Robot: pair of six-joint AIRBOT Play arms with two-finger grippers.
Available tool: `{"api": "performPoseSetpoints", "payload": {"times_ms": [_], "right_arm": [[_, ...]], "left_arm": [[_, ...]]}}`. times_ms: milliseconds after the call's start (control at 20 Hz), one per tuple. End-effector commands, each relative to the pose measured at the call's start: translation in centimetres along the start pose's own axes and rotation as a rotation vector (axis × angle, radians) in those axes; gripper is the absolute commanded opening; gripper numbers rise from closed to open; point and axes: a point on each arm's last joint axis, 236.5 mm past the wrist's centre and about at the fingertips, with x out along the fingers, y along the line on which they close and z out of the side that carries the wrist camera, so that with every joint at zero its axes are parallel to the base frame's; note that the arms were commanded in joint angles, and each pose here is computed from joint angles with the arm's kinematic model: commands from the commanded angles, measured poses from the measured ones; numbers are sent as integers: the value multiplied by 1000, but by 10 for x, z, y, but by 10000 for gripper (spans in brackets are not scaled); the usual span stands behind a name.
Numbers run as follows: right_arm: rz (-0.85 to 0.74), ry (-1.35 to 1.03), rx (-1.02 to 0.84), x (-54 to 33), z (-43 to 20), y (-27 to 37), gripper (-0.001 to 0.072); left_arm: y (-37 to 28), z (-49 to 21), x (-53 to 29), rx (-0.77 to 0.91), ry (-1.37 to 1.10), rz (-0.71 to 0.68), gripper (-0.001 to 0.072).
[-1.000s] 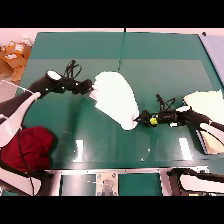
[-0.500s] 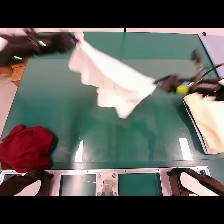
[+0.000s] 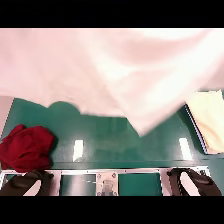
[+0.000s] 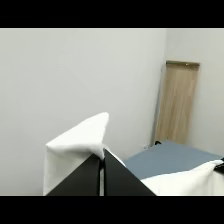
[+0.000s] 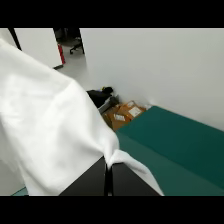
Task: Fold the shirts.
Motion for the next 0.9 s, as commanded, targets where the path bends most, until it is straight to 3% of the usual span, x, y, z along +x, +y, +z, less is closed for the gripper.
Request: {"api": "performPoseSetpoints", "payload": {"times_ms": [0, 250, 400, 550, 650, 800, 850], "right_arm": [[-46, -39, -28, -15, 17, 18, 15], [-89, 119, 209, 22, -59, -68, 15], [-135, 258, 446, 56, -169, -149, 15], [-271, 390, 676, 86, -319, -225, 15], [-396, 477, 779, 93, -407, -263, 15], [-450, 588, 860, 99, -480, -294, 15], [-447, 604, 863, 103, -488, -302, 16]], "left_arm": [[-2, 2, -8, 90, 37, 28, 23], [86, -102, 48, -8, 313, 127, 23], [149, -241, 90, -183, 600, 116, 24], [192, -403, 117, -397, 838, 102, 24], [192, -496, 132, -524, 911, 61, 24], [177, -595, 134, -630, 1011, 56, 25], [172, -610, 131, -662, 1038, 60, 77]]}}
